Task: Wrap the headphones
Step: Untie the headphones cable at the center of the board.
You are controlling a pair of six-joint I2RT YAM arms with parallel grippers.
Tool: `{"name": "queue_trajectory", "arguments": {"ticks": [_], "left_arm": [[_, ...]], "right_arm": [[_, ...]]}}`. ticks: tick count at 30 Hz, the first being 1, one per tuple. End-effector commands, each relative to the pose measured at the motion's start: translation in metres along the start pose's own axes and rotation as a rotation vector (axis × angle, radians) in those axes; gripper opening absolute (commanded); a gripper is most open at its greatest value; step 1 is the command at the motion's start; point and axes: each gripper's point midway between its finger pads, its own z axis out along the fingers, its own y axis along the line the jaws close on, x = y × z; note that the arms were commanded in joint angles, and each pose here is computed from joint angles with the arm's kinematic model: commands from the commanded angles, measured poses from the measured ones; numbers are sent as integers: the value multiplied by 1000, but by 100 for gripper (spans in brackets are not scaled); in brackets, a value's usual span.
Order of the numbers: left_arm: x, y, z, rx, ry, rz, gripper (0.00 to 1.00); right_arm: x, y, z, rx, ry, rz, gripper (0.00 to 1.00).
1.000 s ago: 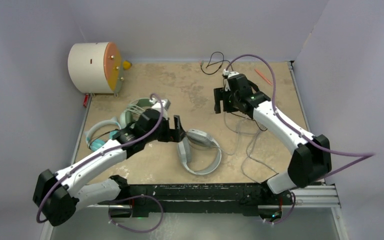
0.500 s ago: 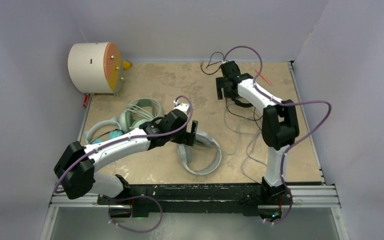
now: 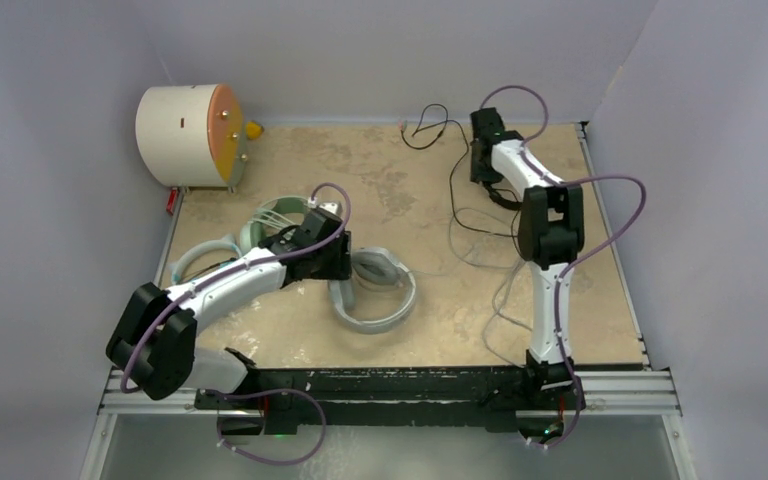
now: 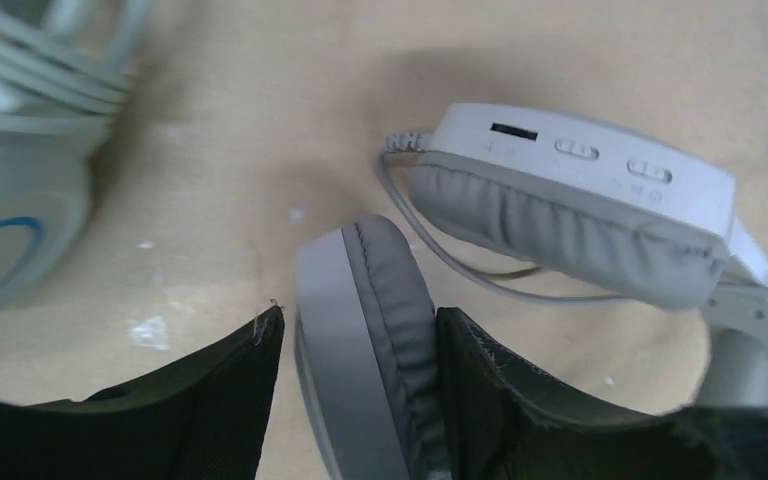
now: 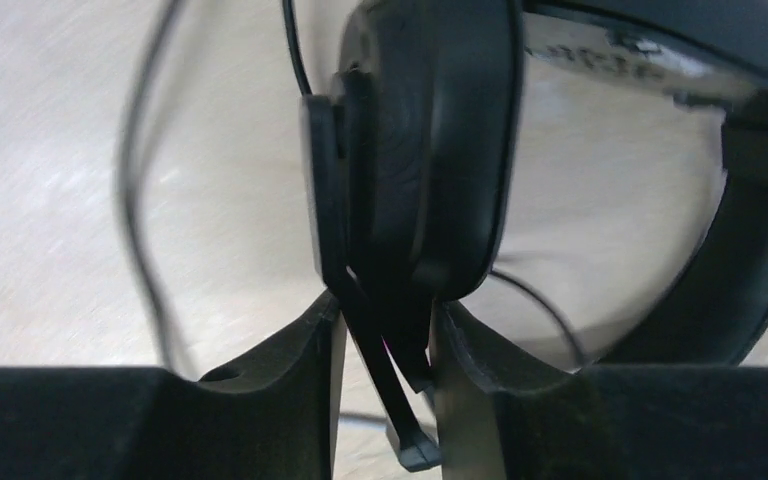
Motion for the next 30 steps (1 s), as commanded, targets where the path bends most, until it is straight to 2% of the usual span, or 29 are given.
{"name": "queue_trajectory", "arguments": {"ticks": [1, 5, 8, 10, 17, 20, 24, 26, 30], "left_arm": [[-14, 34, -4, -125, -23, -87, 54], [-43, 52, -18, -198, -115, -120, 53], [-56, 44, -27, -163, -143, -95, 57], [-63, 30, -36, -91, -153, -55, 62], [-94, -18, -75, 48, -297, 124, 74], [-100, -64, -78, 167, -337, 252, 78], [-104, -126, -65, 341, -343, 383, 80], [-104, -153, -50, 399, -335, 432, 80], [-98, -200, -21, 514, -291, 508, 78]], "right_arm": [[-32, -83, -12, 86, -44, 256, 35], [-33, -99, -16, 10, -41, 330, 47], [-33, -101, -31, -11, -48, 324, 71], [-32, -102, -51, -28, -73, 315, 78], [17, -99, -103, -88, -71, 377, 79], [46, -84, -118, -155, -45, 452, 80], [87, -71, -124, -187, -9, 598, 81], [100, -68, -128, -208, -19, 620, 79], [127, -76, -129, -141, 4, 706, 73]]}}
